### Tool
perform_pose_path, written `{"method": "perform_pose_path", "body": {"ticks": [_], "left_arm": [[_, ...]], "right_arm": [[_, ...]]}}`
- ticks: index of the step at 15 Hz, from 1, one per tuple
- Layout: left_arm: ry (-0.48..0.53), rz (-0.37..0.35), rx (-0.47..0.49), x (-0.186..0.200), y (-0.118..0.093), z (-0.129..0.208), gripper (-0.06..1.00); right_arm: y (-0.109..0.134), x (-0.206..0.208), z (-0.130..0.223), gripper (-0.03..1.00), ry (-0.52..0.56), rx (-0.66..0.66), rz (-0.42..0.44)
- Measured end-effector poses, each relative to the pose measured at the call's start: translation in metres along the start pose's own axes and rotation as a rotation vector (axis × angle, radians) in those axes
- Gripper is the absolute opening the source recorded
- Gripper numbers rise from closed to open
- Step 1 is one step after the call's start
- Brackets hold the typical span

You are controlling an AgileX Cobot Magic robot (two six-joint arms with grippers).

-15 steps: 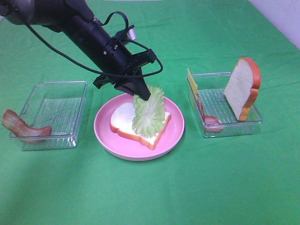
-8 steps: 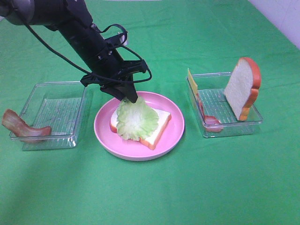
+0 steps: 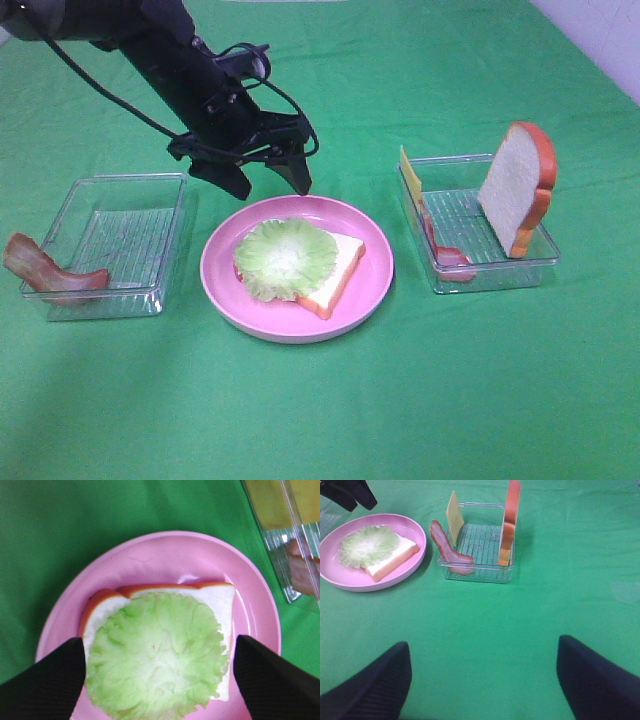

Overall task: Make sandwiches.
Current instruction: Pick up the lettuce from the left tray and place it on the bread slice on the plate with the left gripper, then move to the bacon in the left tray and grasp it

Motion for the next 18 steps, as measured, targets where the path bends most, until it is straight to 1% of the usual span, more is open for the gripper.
{"method": "perform_pose_path", "body": {"ticks": [2, 3, 4, 6, 8, 9, 10, 11, 12, 13, 15, 18], "left_arm": [[-0.038, -0.087, 0.029, 0.028, 0.01, -0.009, 0.77], [-0.051, -0.142, 0.066, 0.046, 0.019, -0.012, 0.77], [-0.034, -0.217, 0.125, 0.073, 0.034, -0.009, 0.77], [0.058, -0.306, 0.194, 0.104, 0.054, 0.011, 0.77], [0.092, -0.407, 0.205, 0.124, 0.079, 0.022, 0.77], [0.088, -0.436, 0.219, 0.131, 0.09, 0.023, 0.77], [0.083, -0.443, 0.23, 0.134, 0.094, 0.024, 0.77], [0.077, -0.457, 0.275, 0.146, 0.109, 0.031, 0.77], [0.081, -0.459, 0.286, 0.149, 0.111, 0.036, 0.77], [0.102, -0.461, 0.305, 0.152, 0.115, 0.048, 0.77], [0.144, -0.466, 0.328, 0.159, 0.114, 0.074, 0.77], [0.238, -0.511, 0.368, 0.162, 0.114, 0.117, 0.77]], "right_arm": [[0.0, 0.0, 0.0, 0.75, 0.0, 0.0, 0.0], [0.0, 0.0, 0.0, 0.75, 0.0, 0.0, 0.0], [0.0, 0.0, 0.0, 0.75, 0.0, 0.0, 0.0], [0.0, 0.0, 0.0, 0.75, 0.0, 0.0, 0.0], [0.0, 0.0, 0.0, 0.75, 0.0, 0.0, 0.0], [0.0, 0.0, 0.0, 0.75, 0.0, 0.0, 0.0], [0.0, 0.0, 0.0, 0.75, 0.0, 0.0, 0.0], [0.0, 0.0, 0.0, 0.75, 0.0, 0.0, 0.0], [0.0, 0.0, 0.0, 0.75, 0.0, 0.0, 0.0], [0.0, 0.0, 0.0, 0.75, 0.0, 0.0, 0.0], [0.0, 0.0, 0.0, 0.75, 0.0, 0.0, 0.0], [0.0, 0.0, 0.0, 0.75, 0.0, 0.0, 0.0]]}}
Point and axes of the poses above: a point on each arm's last joint axis where the gripper is mounted, x pointing back along that axis away from the gripper, y along the wrist's bending axis when the last joint is at zero, z = x × y, the point moved 9 cm from there along -x, pointing out along that axis toward the gripper, and after that the axes turned 12 degrees about -x, right-handed, at the moved point
